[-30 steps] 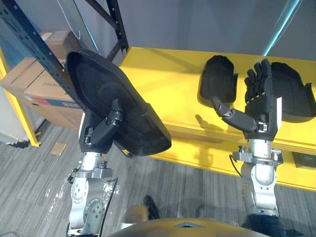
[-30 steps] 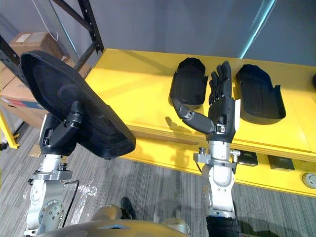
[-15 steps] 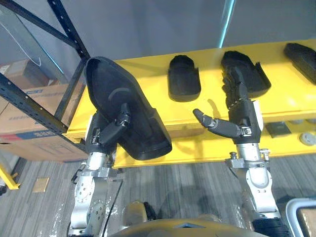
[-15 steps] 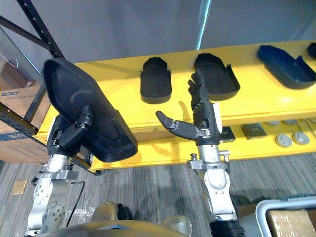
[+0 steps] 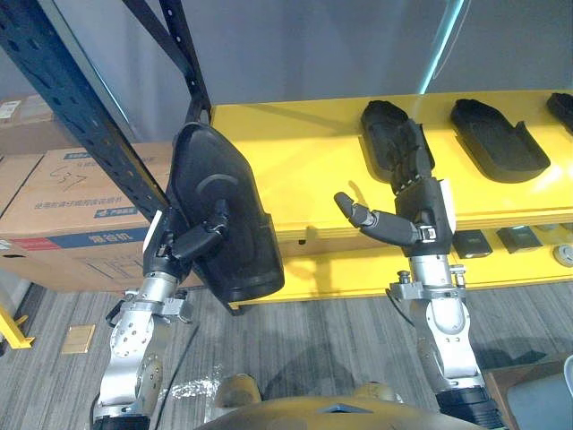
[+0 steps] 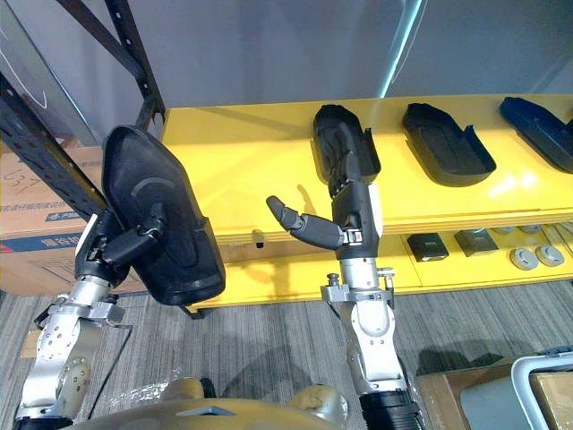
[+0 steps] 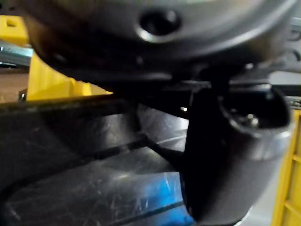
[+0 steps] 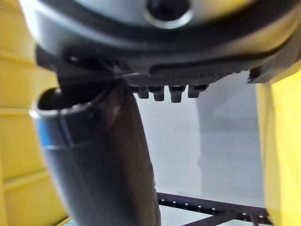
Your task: Walk over and take three plastic housings, then place them on the shelf
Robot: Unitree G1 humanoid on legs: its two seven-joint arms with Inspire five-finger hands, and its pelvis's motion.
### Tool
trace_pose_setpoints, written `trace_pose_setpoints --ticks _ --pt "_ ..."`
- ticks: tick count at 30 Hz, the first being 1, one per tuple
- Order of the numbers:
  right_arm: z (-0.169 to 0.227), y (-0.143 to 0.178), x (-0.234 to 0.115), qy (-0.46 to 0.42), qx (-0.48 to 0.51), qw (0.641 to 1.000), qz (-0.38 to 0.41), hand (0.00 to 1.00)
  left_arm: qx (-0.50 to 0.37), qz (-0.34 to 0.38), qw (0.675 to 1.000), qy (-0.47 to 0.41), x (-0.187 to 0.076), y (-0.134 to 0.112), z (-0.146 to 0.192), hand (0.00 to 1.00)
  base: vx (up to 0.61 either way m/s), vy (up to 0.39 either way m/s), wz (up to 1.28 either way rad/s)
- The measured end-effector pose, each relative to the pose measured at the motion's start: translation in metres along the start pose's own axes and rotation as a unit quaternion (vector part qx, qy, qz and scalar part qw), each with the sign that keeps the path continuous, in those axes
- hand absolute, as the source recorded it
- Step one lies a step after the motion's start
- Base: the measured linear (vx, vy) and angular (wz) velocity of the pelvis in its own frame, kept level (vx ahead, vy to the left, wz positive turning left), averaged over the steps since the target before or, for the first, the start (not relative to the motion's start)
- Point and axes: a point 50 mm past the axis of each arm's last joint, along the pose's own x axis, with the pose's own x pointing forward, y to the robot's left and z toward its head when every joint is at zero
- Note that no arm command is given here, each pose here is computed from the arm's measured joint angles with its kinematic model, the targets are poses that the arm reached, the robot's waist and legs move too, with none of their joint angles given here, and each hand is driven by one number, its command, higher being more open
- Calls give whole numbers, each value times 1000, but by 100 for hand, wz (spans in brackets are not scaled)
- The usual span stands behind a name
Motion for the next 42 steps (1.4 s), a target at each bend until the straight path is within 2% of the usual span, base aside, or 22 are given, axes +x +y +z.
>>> trace_pose_setpoints --ticks 2,5,11,16,20,21,23,29,34,42 --pt "7 0 3 -17 -3 1000 2 100 1 -6 1000 -1 3 -4 0 0 12 61 3" --pt "-1 -13 1 12 -27 999 -18 100 11 -39 999 -8 14 -19 2 0 -13 39 17" --pt "-4 -21 1 23 -50 998 -18 100 15 -47 998 -35 22 -22 14 0 -42 -51 -7" --pt "-6 -21 0 36 -50 998 -13 100 26 -79 993 -83 50 -30 40 0 -43 -18 -9" --pt "-11 -17 -3 55 -41 998 6 100 60 -86 988 -109 71 -27 61 0 -30 3 -21" --pt "-13 -15 -3 67 -32 997 20 100 81 -69 988 -109 92 -17 69 0 -23 23 -26" --pt "-16 -10 -6 80 -9 996 39 100 84 -27 993 -85 114 0 71 0 -23 23 -30" --pt "-28 12 -23 131 53 985 99 100 79 67 994 -43 147 21 77 0 -3 8 -13" --pt "-31 41 -27 149 88 974 144 100 38 85 995 -31 170 13 87 0 0 0 0" --pt "-15 49 -11 104 61 984 133 100 14 119 991 -60 191 -1 124 0 -16 -1 -2"
